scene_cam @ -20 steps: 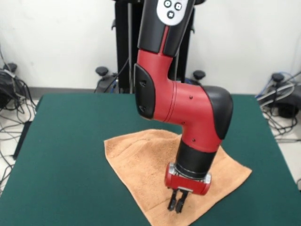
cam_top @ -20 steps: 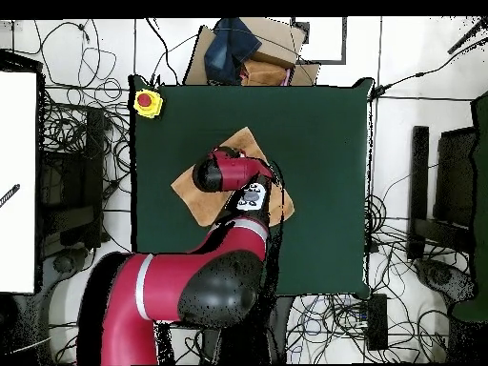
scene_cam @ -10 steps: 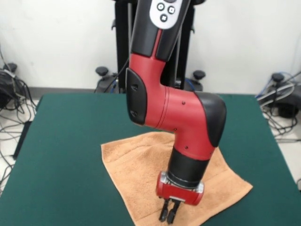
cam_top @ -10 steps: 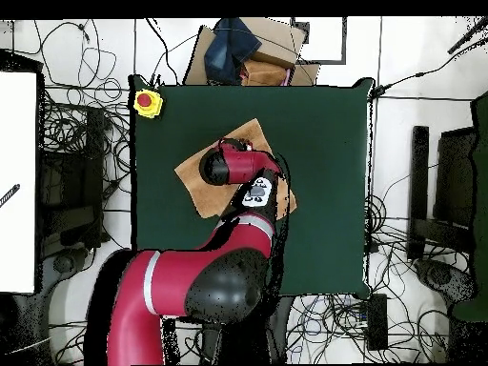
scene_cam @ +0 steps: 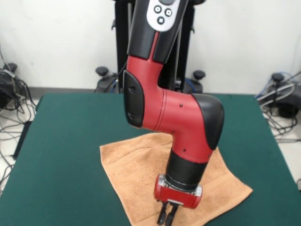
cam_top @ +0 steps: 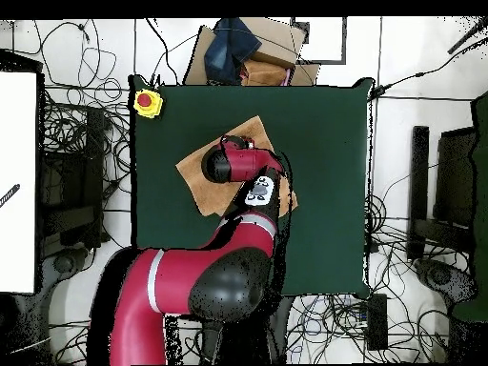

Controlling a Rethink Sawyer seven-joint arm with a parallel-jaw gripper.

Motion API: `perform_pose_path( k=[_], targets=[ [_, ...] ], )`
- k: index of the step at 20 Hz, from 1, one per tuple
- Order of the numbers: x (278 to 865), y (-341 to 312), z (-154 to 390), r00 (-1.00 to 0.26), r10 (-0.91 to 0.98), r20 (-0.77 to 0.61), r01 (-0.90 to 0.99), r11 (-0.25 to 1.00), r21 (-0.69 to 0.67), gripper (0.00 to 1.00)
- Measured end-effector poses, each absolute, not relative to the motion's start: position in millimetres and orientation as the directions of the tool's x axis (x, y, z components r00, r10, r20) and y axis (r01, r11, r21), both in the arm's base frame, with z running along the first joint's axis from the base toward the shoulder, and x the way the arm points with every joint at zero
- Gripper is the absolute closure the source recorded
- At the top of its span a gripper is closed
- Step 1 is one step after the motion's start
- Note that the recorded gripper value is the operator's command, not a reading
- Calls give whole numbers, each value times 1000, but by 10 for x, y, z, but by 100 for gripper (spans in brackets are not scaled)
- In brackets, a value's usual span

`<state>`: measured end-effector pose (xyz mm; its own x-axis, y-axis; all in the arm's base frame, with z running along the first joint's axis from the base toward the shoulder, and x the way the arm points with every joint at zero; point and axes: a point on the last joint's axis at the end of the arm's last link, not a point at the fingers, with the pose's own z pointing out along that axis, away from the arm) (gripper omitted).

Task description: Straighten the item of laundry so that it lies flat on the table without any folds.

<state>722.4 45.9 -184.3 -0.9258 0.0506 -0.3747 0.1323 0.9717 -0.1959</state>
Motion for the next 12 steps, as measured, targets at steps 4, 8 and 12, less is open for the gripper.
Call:
perform_pose_path(
  k=[4,8,12],
  targets=[
    [7237,455,-1851,-925,47,-377,130,972,-198,100],
    [7292,436,-1860,-921,36,-388,125,971,-205,100],
    [7391,384,-1887,-913,17,-407,115,969,-219,100]
  ],
)
